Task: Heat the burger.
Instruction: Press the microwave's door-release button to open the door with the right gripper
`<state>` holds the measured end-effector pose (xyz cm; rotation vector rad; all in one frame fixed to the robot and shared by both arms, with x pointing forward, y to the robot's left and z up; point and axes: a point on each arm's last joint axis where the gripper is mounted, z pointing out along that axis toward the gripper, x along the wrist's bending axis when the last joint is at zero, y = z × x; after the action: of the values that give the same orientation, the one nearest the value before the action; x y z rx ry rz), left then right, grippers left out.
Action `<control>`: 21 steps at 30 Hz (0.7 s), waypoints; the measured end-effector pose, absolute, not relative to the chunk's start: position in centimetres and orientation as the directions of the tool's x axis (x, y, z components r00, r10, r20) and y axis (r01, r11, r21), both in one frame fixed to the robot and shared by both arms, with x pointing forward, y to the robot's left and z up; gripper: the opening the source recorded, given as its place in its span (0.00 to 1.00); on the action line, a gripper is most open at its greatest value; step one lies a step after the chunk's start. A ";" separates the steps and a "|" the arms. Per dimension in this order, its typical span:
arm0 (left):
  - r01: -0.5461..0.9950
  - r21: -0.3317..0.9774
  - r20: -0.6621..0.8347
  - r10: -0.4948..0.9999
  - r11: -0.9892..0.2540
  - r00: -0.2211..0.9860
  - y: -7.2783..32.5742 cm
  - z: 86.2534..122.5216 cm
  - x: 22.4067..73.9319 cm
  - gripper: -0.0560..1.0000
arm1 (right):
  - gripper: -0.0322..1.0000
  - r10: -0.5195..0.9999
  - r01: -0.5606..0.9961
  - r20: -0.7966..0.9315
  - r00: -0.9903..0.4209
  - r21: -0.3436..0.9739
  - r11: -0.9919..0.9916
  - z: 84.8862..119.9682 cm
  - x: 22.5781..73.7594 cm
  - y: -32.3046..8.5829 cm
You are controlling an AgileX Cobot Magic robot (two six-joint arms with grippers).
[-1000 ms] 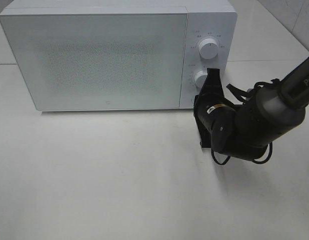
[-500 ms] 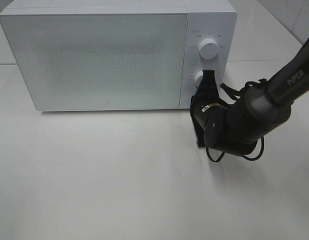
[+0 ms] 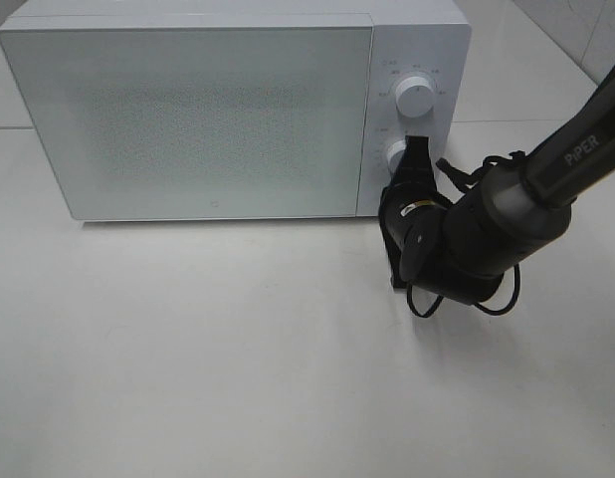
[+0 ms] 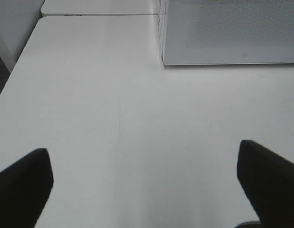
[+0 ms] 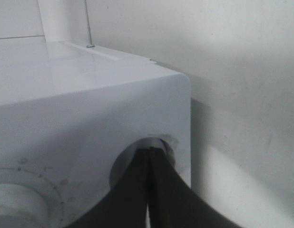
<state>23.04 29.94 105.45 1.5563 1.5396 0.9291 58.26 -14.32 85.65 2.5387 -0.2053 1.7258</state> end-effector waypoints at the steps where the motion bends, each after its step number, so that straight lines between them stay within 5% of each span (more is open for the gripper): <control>1: 0.460 0.888 -0.007 1.000 -0.001 0.015 29.9 105.4 23.0 0.97 | 0.04 -0.074 -0.146 0.929 0.362 -0.021 -0.989 85.7 58.3 -14.3; 21: 0.460 0.888 -0.007 1.000 -0.001 0.015 29.9 105.4 23.0 0.97 | 0.04 -0.081 -0.194 0.944 0.319 -0.018 -0.981 85.2 58.9 -13.5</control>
<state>23.04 29.94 105.45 1.5563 1.5396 0.9291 58.88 -13.54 85.17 2.4693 -0.2583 1.7595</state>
